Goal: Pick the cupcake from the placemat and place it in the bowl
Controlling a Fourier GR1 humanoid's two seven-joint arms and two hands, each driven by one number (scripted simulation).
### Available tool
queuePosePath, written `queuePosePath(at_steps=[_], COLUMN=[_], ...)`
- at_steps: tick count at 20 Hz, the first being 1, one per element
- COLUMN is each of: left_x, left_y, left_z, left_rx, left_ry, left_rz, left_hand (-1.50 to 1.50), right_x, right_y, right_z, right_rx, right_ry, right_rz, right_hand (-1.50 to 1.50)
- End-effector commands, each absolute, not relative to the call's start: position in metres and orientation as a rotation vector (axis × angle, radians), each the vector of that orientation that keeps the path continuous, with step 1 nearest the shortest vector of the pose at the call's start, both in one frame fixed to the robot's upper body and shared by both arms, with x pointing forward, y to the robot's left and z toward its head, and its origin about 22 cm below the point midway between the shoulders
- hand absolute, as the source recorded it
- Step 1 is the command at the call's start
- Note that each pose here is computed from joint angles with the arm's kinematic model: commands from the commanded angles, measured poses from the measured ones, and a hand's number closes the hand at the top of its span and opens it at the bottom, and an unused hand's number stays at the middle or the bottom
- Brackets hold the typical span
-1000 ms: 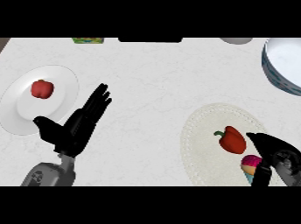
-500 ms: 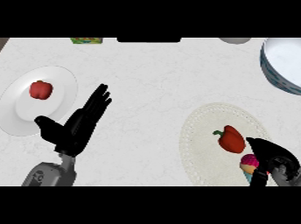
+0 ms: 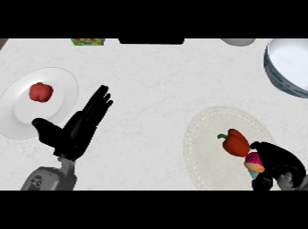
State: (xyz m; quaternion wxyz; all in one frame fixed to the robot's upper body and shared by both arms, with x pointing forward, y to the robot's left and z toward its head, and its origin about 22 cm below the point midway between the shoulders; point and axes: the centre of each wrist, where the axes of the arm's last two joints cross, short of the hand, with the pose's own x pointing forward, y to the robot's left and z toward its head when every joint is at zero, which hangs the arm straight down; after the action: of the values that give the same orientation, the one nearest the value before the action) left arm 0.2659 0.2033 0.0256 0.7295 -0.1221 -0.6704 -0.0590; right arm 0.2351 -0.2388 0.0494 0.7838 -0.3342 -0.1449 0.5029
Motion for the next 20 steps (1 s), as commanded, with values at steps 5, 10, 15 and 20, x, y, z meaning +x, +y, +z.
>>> queuePosePath(at_steps=[5,10,15,20], left_x=[0.277,0.262,0.269,0.277], left_y=[0.196,0.193,0.204,0.207], left_z=[0.036,0.016,0.027,0.041], left_rx=[-0.264,-0.293,-0.288,-0.272], left_ry=[-1.492,-1.481,-1.469,-1.476], left_rz=[-0.122,-0.122,-0.134,-0.146], left_hand=[0.0,0.0,0.0,0.0], right_x=[0.234,0.243,0.262,0.292], right_y=[-0.228,-0.213,-0.238,-0.235], right_z=[0.049,0.041,0.055,0.074], right_rx=[-0.758,-0.792,-0.855,-0.974], right_ry=[-0.236,-0.266,-0.554,-0.857], right_rz=[1.112,1.126,1.18,1.2], right_hand=[1.5,1.5,1.5,1.5])
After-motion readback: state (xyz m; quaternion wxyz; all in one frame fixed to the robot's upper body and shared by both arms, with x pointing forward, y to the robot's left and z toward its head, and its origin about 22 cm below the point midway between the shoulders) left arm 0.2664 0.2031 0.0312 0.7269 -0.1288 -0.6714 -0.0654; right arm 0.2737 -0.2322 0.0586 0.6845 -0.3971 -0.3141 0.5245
